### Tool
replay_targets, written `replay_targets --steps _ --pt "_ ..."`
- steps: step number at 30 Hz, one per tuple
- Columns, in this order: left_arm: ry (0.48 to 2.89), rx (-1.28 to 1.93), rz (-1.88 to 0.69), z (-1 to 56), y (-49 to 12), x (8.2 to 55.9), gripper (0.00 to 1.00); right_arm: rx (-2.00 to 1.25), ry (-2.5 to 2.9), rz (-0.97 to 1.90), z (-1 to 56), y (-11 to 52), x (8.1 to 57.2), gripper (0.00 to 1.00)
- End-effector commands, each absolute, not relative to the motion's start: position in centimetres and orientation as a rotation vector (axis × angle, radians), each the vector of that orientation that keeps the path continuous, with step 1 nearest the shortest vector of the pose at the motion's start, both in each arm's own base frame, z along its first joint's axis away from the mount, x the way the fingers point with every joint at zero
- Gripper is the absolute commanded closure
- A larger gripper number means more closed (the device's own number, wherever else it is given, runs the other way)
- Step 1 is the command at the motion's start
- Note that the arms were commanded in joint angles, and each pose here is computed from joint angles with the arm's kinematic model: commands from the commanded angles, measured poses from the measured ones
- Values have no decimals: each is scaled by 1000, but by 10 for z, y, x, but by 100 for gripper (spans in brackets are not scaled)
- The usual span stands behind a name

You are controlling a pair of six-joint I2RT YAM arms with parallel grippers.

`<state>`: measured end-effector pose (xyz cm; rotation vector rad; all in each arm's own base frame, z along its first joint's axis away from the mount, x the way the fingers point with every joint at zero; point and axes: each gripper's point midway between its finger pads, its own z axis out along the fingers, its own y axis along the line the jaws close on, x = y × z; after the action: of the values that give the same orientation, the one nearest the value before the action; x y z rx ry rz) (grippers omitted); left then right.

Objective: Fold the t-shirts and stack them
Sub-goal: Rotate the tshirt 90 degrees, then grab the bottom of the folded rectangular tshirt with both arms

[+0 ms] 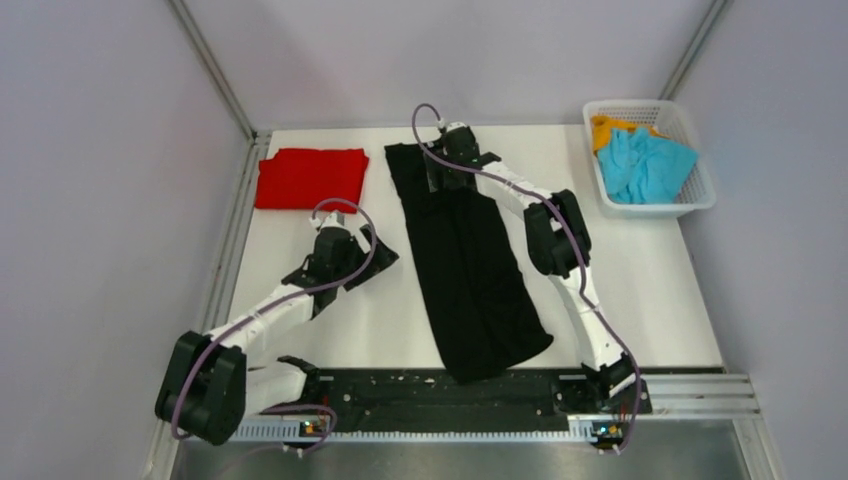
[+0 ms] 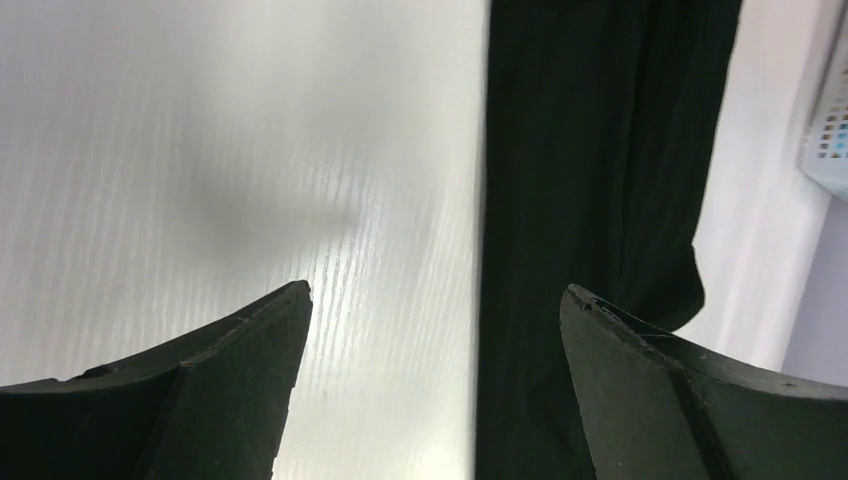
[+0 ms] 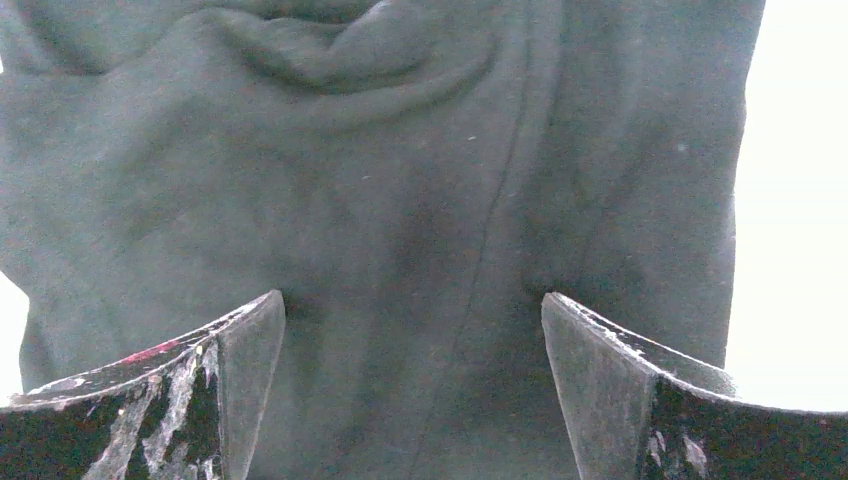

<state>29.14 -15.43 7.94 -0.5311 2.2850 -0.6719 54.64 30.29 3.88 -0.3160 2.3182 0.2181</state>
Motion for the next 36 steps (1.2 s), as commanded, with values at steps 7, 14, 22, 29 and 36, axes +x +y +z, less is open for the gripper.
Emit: replay_targets --steps 7,14,22,29,36 --pt "2169 -478 -824 111 -175 298 1 134 2508 -99 -25 195 554 3" --pt "2297 -350 -887 99 -214 280 1 339 2509 -172 -20 159 552 1" --pt "2514 39 -968 85 -270 210 1 136 2392 104 101 194 567 1" --pt "2647 245 -926 54 -278 145 2 63 2302 123 176 181 471 1" --pt "2684 306 -952 42 -279 100 15 297 2372 221 129 132 323 4"
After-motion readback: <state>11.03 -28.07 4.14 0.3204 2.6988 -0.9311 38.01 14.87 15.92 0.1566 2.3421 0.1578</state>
